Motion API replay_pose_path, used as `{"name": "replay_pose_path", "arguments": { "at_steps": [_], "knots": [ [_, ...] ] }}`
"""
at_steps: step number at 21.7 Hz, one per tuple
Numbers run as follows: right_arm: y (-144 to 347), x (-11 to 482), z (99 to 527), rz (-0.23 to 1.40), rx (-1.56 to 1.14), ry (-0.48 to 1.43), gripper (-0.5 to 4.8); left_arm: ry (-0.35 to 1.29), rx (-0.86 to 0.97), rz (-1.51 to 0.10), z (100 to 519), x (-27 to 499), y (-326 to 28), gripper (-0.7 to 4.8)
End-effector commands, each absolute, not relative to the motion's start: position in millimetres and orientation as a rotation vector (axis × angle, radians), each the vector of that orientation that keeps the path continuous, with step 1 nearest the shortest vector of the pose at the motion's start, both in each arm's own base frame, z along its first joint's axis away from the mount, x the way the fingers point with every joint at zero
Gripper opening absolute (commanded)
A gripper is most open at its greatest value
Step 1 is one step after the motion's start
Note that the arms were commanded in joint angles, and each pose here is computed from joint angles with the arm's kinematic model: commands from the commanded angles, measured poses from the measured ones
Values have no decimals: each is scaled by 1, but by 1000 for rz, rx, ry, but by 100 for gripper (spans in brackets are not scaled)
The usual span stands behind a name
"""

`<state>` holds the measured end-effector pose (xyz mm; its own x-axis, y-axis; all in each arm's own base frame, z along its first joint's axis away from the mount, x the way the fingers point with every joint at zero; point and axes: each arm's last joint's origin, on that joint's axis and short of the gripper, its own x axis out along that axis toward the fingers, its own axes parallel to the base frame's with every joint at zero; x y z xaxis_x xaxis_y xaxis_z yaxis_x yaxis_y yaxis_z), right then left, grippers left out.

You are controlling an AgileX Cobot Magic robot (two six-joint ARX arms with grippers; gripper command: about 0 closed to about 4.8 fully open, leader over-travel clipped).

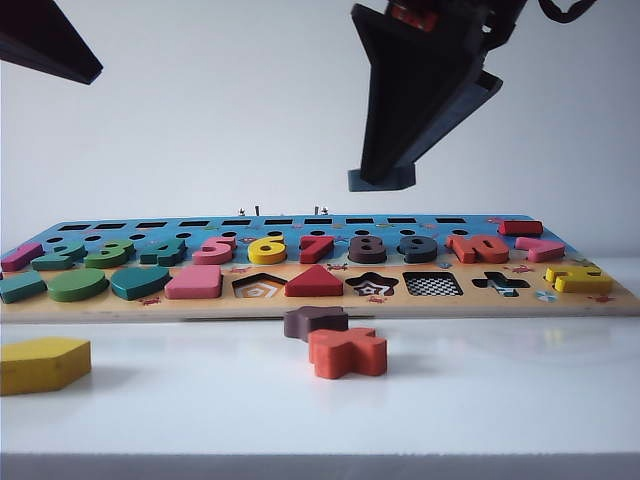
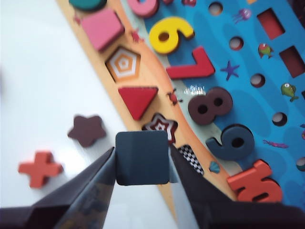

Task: Insert the cube into the slot.

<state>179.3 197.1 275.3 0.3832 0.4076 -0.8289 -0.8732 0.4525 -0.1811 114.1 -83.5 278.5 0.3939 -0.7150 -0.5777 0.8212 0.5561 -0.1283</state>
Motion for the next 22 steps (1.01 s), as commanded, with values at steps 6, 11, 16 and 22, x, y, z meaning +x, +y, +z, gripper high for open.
{"name": "replay_pose_path", "arguments": {
  "at_steps": [6, 11, 16, 22],
  "knots": [
    [190, 183, 277, 1021, -968, 678, 151, 575, 181, -1008, 283, 118, -87, 17],
    [185, 185, 270, 1057, -1121, 637, 149, 572, 181, -1008, 283, 118, -87, 17],
    [182, 184, 261, 1042, -1189, 657, 143, 574, 181, -1007, 283, 118, -87, 17],
    [180, 186, 250, 1036, -1192, 641, 142, 574, 181, -1007, 283, 118, -87, 17]
  ]
}}
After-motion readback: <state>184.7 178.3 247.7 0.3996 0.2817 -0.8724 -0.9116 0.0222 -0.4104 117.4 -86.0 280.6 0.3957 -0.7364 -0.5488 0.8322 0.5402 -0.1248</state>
